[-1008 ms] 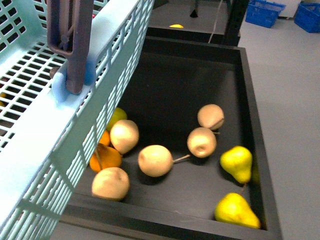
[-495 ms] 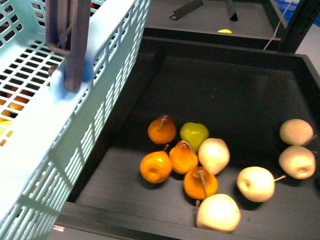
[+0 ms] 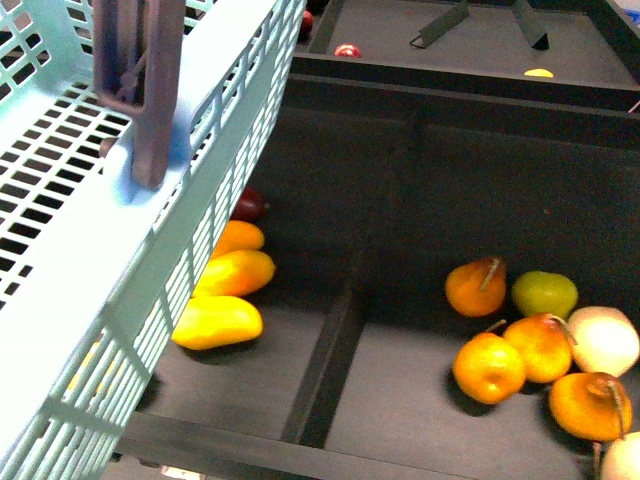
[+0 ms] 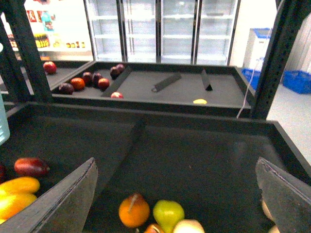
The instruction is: Pick mango and avocado into basket
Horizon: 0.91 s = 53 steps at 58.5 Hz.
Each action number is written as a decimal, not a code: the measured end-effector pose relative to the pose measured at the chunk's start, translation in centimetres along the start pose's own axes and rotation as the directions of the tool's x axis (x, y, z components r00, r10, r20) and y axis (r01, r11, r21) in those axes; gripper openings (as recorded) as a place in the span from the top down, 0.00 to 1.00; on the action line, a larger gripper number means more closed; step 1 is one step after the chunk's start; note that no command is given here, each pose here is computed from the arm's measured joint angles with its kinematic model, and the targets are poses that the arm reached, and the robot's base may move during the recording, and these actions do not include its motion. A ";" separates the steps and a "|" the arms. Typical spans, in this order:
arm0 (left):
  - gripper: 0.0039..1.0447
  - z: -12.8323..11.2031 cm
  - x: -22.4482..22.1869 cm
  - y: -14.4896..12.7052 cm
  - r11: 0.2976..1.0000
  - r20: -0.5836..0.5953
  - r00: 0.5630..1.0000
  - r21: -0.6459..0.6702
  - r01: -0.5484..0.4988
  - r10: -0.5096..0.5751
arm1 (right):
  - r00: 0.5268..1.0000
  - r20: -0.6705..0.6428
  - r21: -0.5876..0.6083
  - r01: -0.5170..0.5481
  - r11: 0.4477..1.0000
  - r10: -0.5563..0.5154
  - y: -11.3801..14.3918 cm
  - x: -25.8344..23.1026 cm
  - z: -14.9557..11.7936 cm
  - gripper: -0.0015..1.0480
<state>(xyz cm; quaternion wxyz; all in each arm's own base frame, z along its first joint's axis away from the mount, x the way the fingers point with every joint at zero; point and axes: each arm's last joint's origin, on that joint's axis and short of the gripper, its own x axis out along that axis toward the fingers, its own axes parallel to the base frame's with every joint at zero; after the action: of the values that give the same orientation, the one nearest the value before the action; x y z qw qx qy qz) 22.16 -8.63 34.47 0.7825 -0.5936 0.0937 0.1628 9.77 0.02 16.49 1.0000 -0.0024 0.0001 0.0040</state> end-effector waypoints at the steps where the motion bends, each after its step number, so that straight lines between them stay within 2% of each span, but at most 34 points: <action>1: 0.95 0.0 0.0 0.0 1.000 -0.001 1.000 0.000 0.000 0.000 | 1.000 0.000 0.000 0.000 1.000 0.000 0.0 0.0 0.0 0.07; 53: 0.95 0.1 -0.1 0.0 1.000 0.004 1.000 -0.001 0.002 -0.002 | 1.000 0.000 0.000 0.000 1.000 0.000 0.0 0.0 0.0 0.07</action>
<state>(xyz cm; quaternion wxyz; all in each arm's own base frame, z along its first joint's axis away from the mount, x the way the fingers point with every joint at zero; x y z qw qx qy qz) 22.11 -8.57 34.54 0.7824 -0.5939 0.0915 0.1633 9.76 0.02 16.49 1.0000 -0.0024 0.0001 0.0040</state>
